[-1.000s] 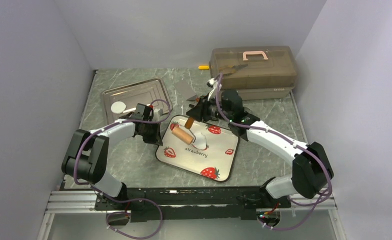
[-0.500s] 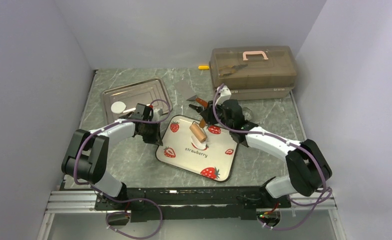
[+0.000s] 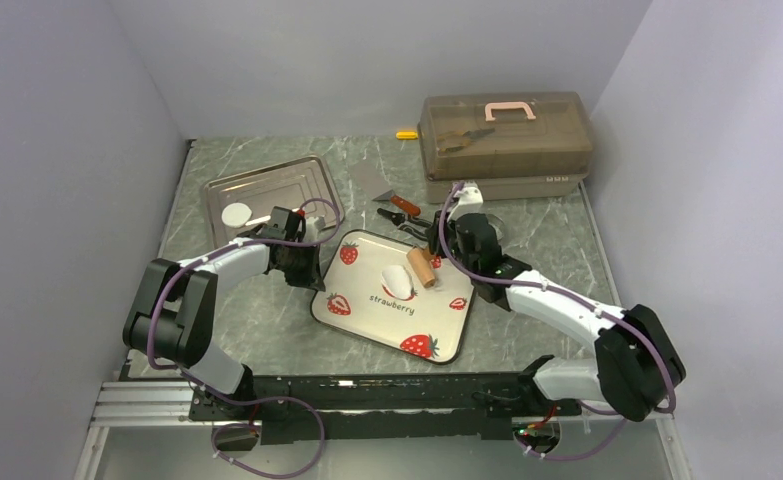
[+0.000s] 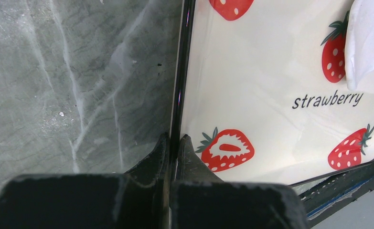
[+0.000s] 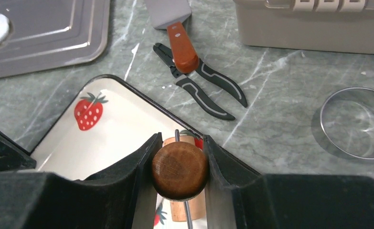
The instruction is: Roll out the dumpling wrappers from the dough
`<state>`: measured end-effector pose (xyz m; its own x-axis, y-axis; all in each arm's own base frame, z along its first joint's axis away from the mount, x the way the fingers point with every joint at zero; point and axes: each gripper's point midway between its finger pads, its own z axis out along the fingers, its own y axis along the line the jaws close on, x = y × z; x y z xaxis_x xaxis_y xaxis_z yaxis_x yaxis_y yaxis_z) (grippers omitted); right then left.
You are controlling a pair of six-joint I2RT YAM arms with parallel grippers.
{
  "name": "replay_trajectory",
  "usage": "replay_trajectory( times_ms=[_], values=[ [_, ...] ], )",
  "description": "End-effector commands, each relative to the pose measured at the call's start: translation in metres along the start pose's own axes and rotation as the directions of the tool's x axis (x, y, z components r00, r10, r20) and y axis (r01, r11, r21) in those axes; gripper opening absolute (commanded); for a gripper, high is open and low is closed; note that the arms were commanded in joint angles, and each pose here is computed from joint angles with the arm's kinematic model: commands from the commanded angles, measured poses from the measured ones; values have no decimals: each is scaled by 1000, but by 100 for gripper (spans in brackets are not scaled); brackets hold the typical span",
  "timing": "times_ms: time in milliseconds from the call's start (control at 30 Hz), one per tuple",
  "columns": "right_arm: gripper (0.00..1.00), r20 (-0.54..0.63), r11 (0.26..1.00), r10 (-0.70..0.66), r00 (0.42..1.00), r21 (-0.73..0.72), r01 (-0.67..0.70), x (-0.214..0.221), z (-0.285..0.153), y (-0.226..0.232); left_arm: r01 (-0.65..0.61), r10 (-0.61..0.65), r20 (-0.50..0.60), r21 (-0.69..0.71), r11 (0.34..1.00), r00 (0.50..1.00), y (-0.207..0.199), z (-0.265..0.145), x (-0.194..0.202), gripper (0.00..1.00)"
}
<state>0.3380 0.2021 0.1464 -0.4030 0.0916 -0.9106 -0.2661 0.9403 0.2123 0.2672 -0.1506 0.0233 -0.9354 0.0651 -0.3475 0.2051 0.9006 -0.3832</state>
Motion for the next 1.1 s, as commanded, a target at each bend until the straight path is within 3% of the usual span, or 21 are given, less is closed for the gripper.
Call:
replay_trajectory(
  times_ms=[0,200,400,733,867,1067],
  values=[
    [0,-148,988,-127,981,72,139,19,-17,-24,-7,10,25,-82,997,1000,19,-2,-5,0],
    [0,-6,980,-124,992,-156,122,-56,-35,53,-7,9,29,-83,996,1000,19,-3,-5,0],
    [0,-4,956,-80,997,-283,75,-44,-26,101,-7,9,29,-84,996,1000,19,-3,-5,0],
    [0,-168,993,-119,979,-21,117,30,-2,26,-10,13,35,-85,996,999,19,-4,-6,0],
    [0,-226,992,-118,967,25,127,61,-17,4,-10,13,34,-87,996,999,19,-4,-6,0],
    [0,-241,982,-119,963,114,149,71,-41,-25,-3,5,21,-84,996,1000,20,-1,-4,0]
  ],
)
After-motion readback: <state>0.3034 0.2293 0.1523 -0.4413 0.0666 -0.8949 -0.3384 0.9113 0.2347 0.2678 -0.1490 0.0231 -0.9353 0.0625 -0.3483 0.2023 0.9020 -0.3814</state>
